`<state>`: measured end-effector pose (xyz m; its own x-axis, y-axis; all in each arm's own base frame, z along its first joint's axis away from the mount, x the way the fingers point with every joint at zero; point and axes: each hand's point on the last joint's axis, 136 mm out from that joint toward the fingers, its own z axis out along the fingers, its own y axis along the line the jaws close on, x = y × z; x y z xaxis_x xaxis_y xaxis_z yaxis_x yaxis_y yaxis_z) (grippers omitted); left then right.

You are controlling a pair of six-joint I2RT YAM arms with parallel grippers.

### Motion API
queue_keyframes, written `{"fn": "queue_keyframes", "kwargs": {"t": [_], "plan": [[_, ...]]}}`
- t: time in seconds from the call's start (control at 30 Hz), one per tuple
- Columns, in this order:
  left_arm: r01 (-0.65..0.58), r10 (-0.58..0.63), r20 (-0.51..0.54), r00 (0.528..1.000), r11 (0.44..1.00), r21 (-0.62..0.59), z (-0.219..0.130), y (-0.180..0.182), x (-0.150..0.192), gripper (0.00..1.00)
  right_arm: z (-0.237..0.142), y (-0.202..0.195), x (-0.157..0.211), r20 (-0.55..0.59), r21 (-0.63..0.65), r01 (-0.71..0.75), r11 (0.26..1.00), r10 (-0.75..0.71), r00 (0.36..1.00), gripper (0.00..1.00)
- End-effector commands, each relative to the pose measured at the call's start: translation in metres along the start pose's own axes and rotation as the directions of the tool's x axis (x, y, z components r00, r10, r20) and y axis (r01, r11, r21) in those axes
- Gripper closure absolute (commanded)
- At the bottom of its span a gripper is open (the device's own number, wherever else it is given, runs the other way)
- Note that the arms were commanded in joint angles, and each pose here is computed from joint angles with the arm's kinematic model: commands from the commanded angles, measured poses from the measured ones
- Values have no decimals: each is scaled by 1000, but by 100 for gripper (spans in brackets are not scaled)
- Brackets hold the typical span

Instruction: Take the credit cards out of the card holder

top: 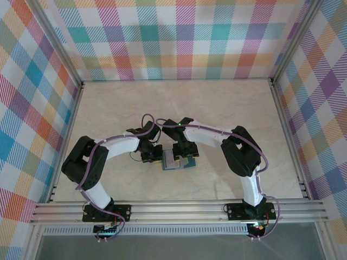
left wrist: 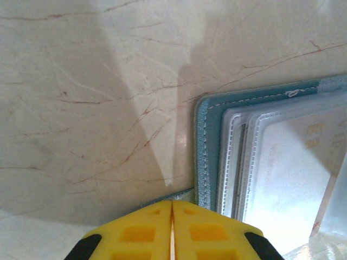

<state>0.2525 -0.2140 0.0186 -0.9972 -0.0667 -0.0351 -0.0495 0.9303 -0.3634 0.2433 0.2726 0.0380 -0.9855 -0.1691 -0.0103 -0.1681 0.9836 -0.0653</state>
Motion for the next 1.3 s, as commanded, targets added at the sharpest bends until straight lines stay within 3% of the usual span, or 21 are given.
{"fn": "queue_keyframes", "kwargs": {"t": [0.0,0.5,1.0,1.13,1.27], "plan": [[1,-1,-13,1000,1000,-11,-8,4,4,90,-10,-17,2,16,42,3,999,-3,1000,34],[2,-2,-4,1000,1000,-14,-16,1,2,90,16,-25,13,-26,78,11,997,-9,1000,35],[-25,24,23,999,999,48,-31,-25,-1,90,-35,-12,4,61,-48,14,999,-11,998,35],[-28,27,20,999,998,57,-30,-31,0,90,-44,-2,1,76,-108,24,994,-16,997,41],[-33,33,12,999,997,67,-26,-36,3,91,-44,20,-2,69,-249,25,968,-8,998,53]]}}
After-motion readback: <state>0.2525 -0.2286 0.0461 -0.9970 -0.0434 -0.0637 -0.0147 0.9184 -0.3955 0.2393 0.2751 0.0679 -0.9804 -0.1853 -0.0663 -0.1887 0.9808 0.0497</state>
